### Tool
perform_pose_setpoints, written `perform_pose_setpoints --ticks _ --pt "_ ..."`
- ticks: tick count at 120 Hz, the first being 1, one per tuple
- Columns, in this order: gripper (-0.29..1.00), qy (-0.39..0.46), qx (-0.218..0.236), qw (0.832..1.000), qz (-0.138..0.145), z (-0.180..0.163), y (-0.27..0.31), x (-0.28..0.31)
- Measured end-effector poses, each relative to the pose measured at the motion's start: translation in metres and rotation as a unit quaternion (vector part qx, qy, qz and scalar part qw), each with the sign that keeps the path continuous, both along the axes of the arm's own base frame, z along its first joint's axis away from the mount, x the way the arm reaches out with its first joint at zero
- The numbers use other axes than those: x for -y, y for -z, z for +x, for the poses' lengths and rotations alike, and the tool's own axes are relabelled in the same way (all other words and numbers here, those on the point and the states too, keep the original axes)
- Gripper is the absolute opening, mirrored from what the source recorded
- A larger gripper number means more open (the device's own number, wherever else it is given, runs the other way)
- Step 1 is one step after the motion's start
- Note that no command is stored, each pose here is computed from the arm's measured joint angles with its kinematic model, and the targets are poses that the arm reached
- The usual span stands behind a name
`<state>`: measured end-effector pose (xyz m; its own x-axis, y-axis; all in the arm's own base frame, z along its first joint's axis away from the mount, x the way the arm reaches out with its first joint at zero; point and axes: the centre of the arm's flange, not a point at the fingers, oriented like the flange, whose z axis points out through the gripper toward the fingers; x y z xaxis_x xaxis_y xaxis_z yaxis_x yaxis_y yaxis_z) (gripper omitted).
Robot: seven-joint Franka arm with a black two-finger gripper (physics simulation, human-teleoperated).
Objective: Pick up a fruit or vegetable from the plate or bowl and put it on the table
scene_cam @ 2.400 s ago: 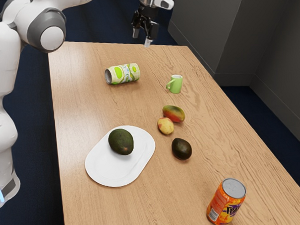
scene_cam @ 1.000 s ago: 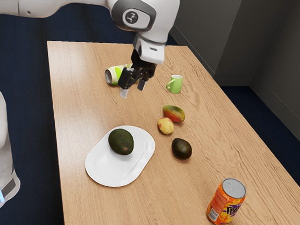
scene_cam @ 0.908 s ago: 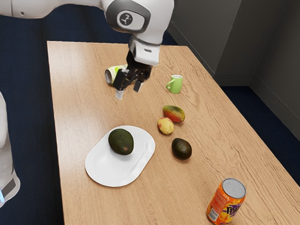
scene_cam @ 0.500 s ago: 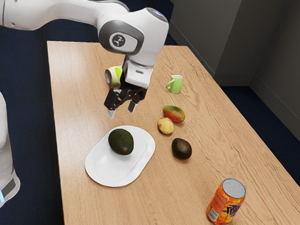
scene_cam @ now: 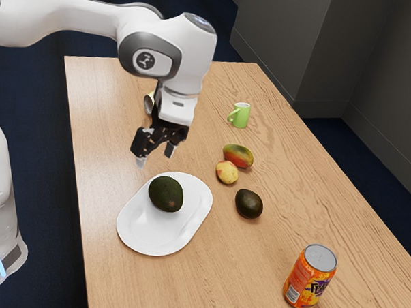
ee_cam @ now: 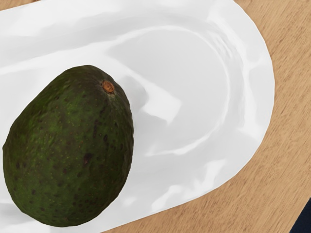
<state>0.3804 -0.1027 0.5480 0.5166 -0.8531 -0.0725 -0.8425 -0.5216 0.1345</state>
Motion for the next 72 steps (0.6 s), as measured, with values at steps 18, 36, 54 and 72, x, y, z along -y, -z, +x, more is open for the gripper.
perform_pose_setpoints --ticks 18,36,54,72 --pt "0.7 -0.005 0.007 1.0 0.0 -0.015 -0.005 0.002" --pt "0.7 -0.013 -0.005 1.0 -0.002 -0.018 0.004 -0.001" --pt "0.7 -0.023 -0.005 1.0 0.009 -0.014 0.012 -0.011" --pt "0.7 -0.039 -0.006 0.999 0.021 -0.002 0.02 -0.03"
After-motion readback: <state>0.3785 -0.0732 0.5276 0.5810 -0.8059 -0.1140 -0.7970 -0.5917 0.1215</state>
